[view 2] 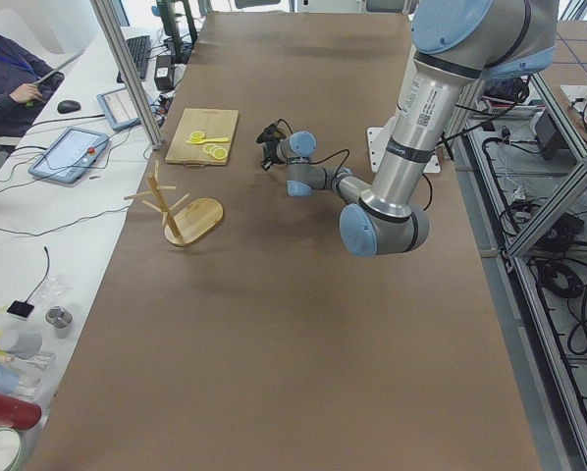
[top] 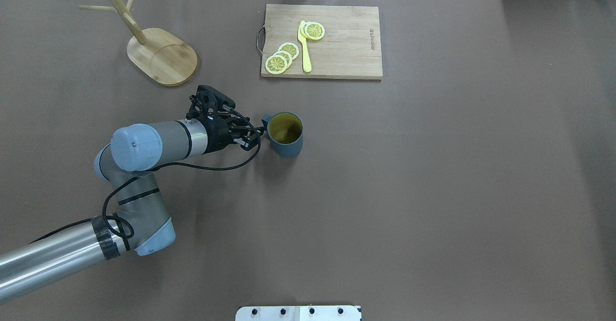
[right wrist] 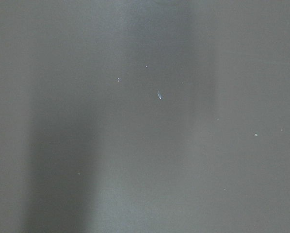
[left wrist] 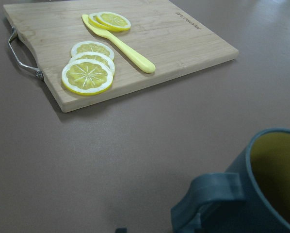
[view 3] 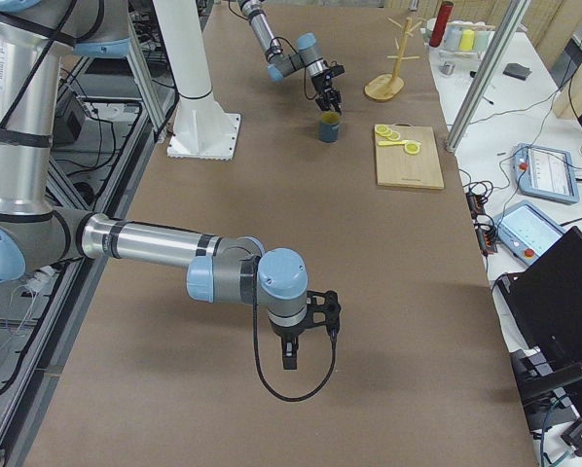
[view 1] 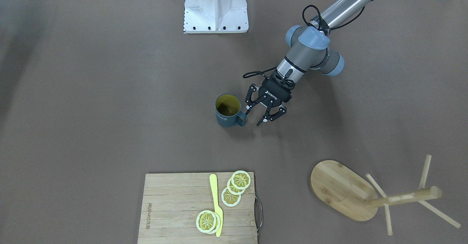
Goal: Hang cup on storage rack
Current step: 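Reach the left gripper toward the blue mug's handle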
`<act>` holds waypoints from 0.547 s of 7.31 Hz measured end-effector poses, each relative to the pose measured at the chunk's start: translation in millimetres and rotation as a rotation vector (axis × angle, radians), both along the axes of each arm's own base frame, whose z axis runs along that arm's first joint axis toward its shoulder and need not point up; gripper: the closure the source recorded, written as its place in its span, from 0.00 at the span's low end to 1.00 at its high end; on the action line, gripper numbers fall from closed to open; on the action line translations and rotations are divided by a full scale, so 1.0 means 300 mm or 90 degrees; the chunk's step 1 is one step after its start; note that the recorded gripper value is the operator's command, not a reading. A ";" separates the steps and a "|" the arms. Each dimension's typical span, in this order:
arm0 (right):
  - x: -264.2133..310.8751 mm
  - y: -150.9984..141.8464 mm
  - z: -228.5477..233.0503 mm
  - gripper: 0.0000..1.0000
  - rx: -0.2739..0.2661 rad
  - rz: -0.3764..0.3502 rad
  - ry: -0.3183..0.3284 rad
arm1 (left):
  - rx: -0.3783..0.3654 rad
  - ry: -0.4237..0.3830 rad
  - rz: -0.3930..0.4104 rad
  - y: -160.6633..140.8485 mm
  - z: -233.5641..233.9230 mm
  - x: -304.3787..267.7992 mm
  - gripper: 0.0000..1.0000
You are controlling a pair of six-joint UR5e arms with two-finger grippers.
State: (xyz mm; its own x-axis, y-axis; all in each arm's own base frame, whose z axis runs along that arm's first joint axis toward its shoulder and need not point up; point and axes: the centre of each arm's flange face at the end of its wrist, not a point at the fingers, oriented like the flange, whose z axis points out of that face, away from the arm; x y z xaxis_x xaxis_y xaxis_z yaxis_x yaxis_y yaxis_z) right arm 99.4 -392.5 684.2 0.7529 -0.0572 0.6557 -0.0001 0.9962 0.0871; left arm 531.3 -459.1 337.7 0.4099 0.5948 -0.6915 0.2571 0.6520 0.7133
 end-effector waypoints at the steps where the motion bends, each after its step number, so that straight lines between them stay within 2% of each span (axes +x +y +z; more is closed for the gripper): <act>1: 0.000 -0.001 -0.001 0.00 -0.001 0.002 0.000 | 0.000 -0.001 0.003 0.006 0.000 0.010 0.46; 4: 0.000 -0.003 -0.003 0.00 -0.003 0.005 0.000 | 0.002 0.006 0.011 0.021 -0.034 0.044 0.48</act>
State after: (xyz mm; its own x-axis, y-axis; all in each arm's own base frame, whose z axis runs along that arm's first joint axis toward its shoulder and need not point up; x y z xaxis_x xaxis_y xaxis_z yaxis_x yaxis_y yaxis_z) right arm 99.4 -393.4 683.3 0.7529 -0.0492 0.6562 -0.0072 0.9965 0.0830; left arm 544.6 -452.9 327.4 0.3937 0.6042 -0.6927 0.2525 0.6535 0.7136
